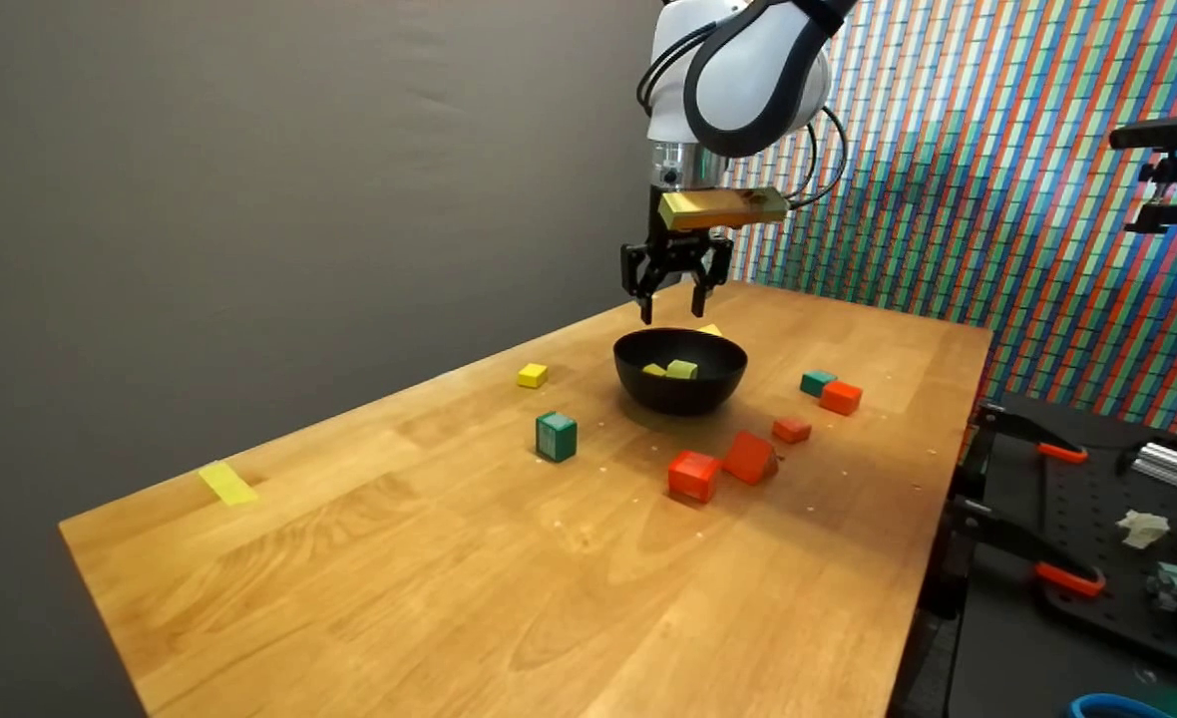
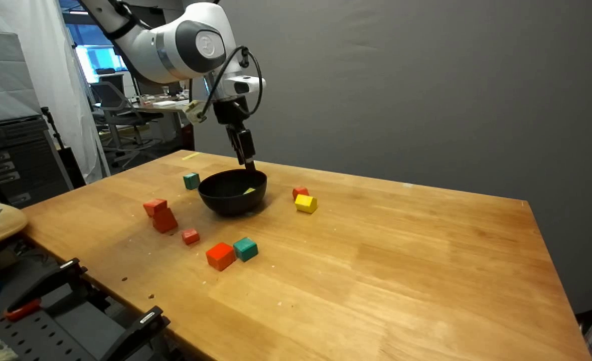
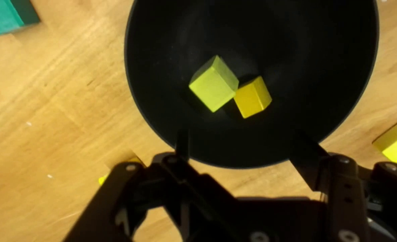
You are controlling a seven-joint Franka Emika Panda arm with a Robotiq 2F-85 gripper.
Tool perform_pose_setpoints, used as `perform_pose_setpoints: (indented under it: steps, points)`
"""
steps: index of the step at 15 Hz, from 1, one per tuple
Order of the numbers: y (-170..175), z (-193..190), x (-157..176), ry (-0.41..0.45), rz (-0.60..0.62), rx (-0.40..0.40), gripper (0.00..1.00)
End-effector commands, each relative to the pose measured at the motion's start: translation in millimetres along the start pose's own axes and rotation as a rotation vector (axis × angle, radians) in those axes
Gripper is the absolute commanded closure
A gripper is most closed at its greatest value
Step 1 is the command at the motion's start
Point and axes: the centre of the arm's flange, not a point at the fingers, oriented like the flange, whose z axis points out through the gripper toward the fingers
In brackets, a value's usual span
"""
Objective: Take the blocks out of the bowl and put them on the table
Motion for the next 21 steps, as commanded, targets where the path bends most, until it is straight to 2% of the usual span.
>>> perform_pose_setpoints:
  steps: [1, 2, 5, 6, 7, 11, 17, 19, 20, 21]
  points:
    - [4.5, 2.7, -4.5, -0.054, -0.024, 0.049, 0.29]
    - [6.1, 12.5, -0.1, -0.056, -0.031, 0.053, 0.33]
    - [17.6, 35.6, 8.6, -0.094, -0.072, 0.053, 0.13]
    - [23.4, 42.5, 10.8, -0.107, -0.086, 0.05, 0.02]
    - [28.5, 48.7, 12.5, -0.117, -0.098, 0.049, 0.0]
    - [36.4, 63.9, 19.5, -0.13, -0.127, 0.074, 0.01]
    - [17.3, 60.5, 21.0, -0.095, -0.226, 0.086, 0.06]
    - [9.3, 61.9, 22.7, -0.087, -0.261, 0.081, 0.21]
    - [7.0, 63.3, 22.2, -0.095, -0.276, 0.08, 0.24]
    - [6.5, 65.5, 21.3, -0.101, -0.287, 0.079, 0.2]
